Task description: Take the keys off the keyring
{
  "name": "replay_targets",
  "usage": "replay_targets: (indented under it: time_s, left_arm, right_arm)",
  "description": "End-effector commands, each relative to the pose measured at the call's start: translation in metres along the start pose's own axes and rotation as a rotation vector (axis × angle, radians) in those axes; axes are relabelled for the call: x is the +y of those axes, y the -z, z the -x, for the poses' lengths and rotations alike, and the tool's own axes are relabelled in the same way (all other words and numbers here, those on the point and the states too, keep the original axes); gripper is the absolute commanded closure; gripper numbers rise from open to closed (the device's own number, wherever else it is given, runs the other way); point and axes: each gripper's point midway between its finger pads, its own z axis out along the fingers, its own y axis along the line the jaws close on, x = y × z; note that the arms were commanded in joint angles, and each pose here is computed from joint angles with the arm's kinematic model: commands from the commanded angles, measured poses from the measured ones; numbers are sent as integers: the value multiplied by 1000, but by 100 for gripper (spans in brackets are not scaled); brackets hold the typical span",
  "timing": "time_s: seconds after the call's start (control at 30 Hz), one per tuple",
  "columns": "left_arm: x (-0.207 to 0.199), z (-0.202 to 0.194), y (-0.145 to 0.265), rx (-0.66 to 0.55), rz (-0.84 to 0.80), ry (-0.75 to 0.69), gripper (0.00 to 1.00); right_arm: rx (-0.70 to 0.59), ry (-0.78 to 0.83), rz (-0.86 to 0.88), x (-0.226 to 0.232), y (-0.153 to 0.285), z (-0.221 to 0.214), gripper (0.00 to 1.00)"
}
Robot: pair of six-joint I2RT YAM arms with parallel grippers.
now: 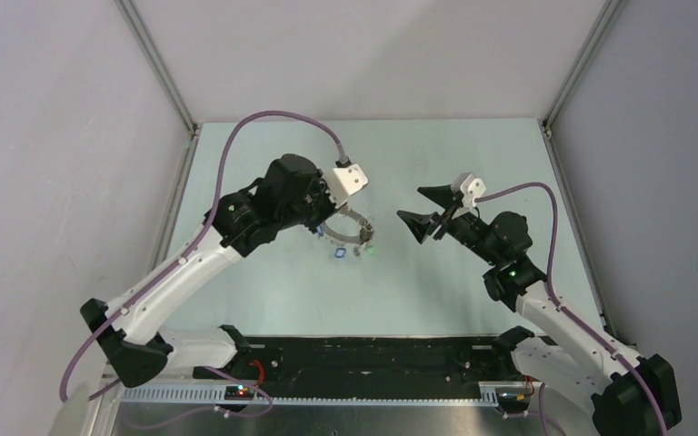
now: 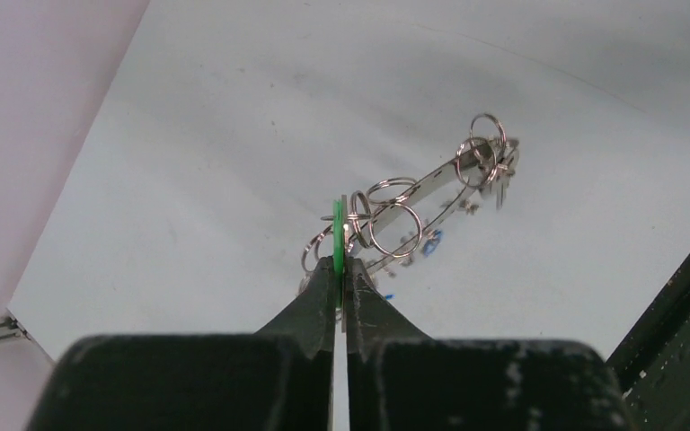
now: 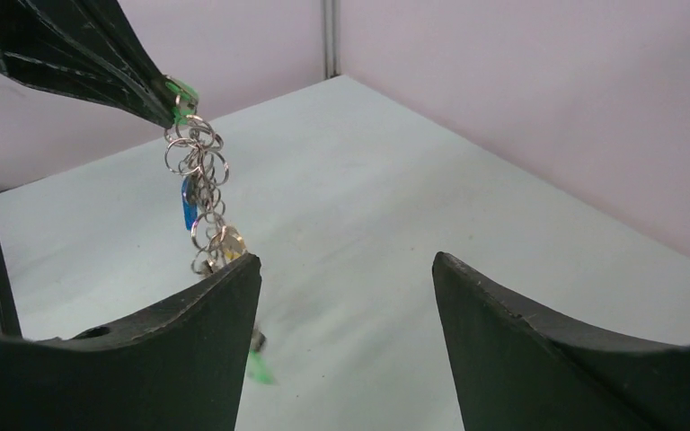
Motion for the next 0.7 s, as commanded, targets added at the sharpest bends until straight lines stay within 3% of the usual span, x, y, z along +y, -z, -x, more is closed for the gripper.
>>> replay_targets:
  time_s: [0.0,0.1,0.17,0.3,0.5,0.67]
  left_arm:
    - [-2,13,9,-117,-2,-144,100]
    - [-16,2,8,-96,-17,-360,100]
    - [-14,-3,8,-75,5,-402,100]
    - [-16,4,16,-129,9,-424,100]
    - [-31,-3,13,-242,-7,-410,100]
    - [-44,-1,13,-320,-44,-402,100]
  right_arm:
    - [-109,134,132,21,0,43,27]
    - [-103,153,221,35,0,43,30]
    - [-84,154,289,45,-1,38,31]
    - [-62,162,425,67,-6,27,36]
    - [-29,248,482,91,-21,10,42]
    - [-17,294,506,106,-33,-4,60]
